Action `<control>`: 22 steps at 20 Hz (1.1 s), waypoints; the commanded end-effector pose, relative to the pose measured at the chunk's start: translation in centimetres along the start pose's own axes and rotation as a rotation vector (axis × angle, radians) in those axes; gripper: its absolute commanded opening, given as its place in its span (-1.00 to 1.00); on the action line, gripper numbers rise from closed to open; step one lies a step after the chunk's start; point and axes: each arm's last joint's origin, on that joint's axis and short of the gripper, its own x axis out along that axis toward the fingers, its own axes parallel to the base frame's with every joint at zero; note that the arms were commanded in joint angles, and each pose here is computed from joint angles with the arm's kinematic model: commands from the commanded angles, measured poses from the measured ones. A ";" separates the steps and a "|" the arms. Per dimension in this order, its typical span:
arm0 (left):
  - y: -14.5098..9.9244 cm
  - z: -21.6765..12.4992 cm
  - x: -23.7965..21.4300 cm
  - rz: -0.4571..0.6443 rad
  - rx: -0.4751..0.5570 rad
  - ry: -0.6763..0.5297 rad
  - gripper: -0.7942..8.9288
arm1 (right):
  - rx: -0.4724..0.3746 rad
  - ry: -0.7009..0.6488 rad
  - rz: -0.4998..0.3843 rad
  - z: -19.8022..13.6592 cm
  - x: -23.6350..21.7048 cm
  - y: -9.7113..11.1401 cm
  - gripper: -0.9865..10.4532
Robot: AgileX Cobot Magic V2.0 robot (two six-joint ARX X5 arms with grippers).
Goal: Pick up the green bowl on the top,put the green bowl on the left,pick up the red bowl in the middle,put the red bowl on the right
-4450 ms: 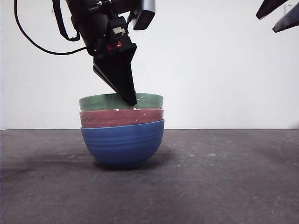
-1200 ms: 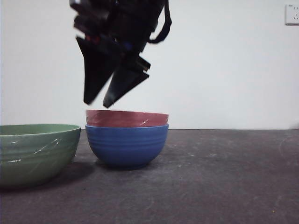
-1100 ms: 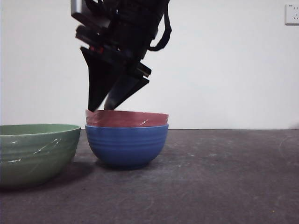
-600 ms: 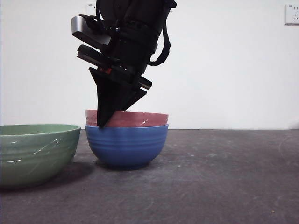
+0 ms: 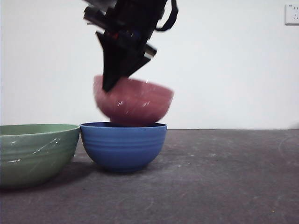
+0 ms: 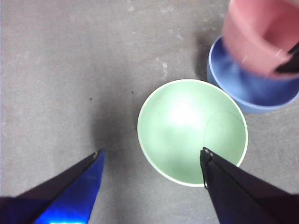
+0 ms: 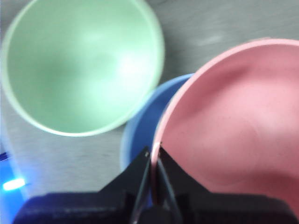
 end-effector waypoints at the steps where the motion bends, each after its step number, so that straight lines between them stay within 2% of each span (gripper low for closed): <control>1: 0.0 0.0 0.0 -0.001 0.012 -0.010 -0.13 | -0.003 -0.018 -0.061 0.0 -1.6 0.1 -0.85; 4: 0.0 0.1 0.0 0.000 0.012 -0.018 -0.13 | 0.057 0.024 -0.222 -0.8 -4.8 -0.1 -0.85; 8: 0.0 0.4 0.0 0.001 0.013 -0.045 -0.13 | 0.283 0.176 -0.402 -3.9 -8.2 -1.4 -0.85; 11: 0.0 0.5 0.0 0.002 0.014 -0.062 -0.13 | 0.385 0.250 -0.483 -6.5 -7.8 -2.1 -0.85; 15: 0.0 0.5 0.0 0.002 0.014 -0.065 -0.13 | 0.432 0.254 -0.473 -9.3 -4.0 -1.5 -0.85; 18: 0.0 0.6 0.0 0.002 0.014 -0.066 -0.13 | 0.461 0.174 -0.332 -10.8 -0.8 -1.0 -0.85; 22: 0.0 0.5 0.0 0.002 0.009 -0.063 -0.13 | 0.477 0.122 -0.248 -11.9 1.0 -0.6 -0.85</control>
